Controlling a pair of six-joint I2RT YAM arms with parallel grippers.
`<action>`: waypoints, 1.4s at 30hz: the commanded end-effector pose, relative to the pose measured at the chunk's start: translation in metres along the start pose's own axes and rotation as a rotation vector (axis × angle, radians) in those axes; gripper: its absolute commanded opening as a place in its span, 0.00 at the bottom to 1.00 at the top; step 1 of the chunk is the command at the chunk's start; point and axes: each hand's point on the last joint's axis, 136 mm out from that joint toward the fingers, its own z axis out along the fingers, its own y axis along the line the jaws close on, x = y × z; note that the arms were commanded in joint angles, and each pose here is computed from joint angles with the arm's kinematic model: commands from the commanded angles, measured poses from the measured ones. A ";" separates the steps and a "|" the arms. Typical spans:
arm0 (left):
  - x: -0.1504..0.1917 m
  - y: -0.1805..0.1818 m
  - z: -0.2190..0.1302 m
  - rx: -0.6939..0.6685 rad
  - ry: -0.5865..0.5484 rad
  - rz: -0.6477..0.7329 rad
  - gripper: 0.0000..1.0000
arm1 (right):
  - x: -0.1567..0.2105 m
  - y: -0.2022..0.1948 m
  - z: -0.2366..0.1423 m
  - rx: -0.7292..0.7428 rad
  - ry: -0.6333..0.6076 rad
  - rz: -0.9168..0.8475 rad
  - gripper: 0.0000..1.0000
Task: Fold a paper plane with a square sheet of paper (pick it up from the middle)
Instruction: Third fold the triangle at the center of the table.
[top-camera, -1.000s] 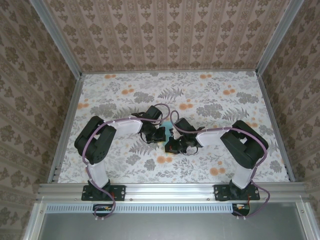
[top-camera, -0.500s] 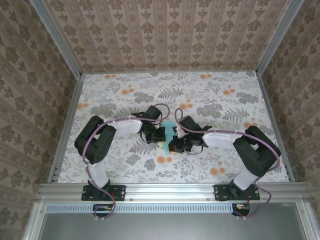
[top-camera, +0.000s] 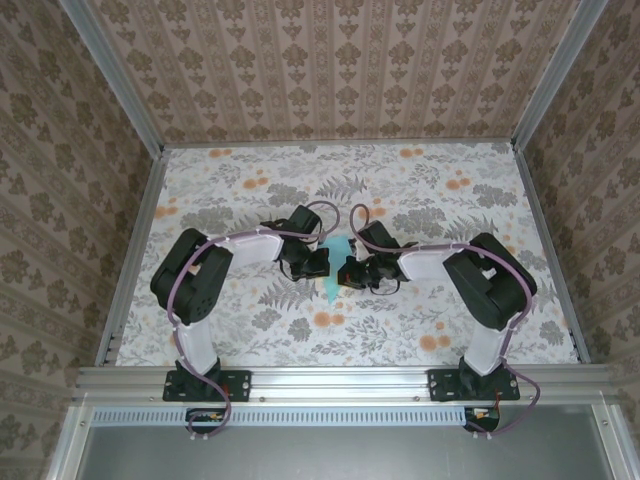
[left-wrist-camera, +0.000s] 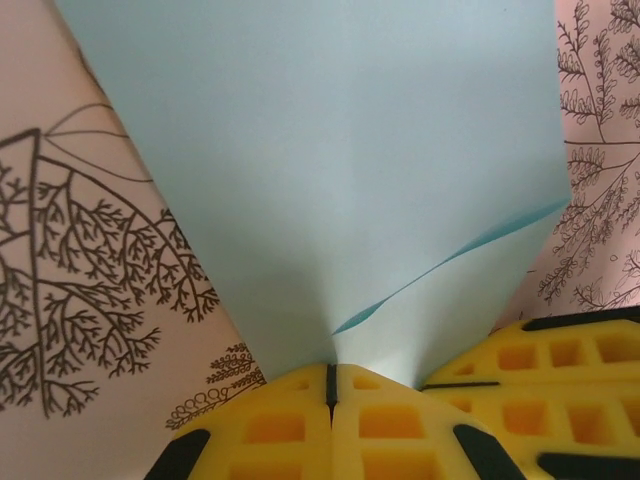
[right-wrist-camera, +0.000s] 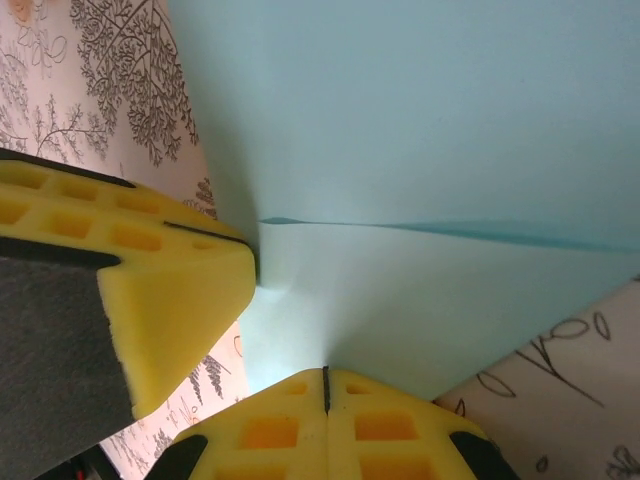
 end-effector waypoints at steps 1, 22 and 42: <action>-0.007 0.002 -0.003 -0.004 -0.028 0.010 0.00 | -0.005 -0.004 0.007 0.014 -0.009 0.006 0.03; 0.041 -0.017 -0.006 0.164 -0.050 -0.139 0.00 | -0.002 0.005 0.008 -0.010 -0.025 0.093 0.02; 0.067 0.024 0.010 0.000 0.030 -0.207 0.00 | 0.006 -0.012 0.023 0.041 0.013 0.050 0.01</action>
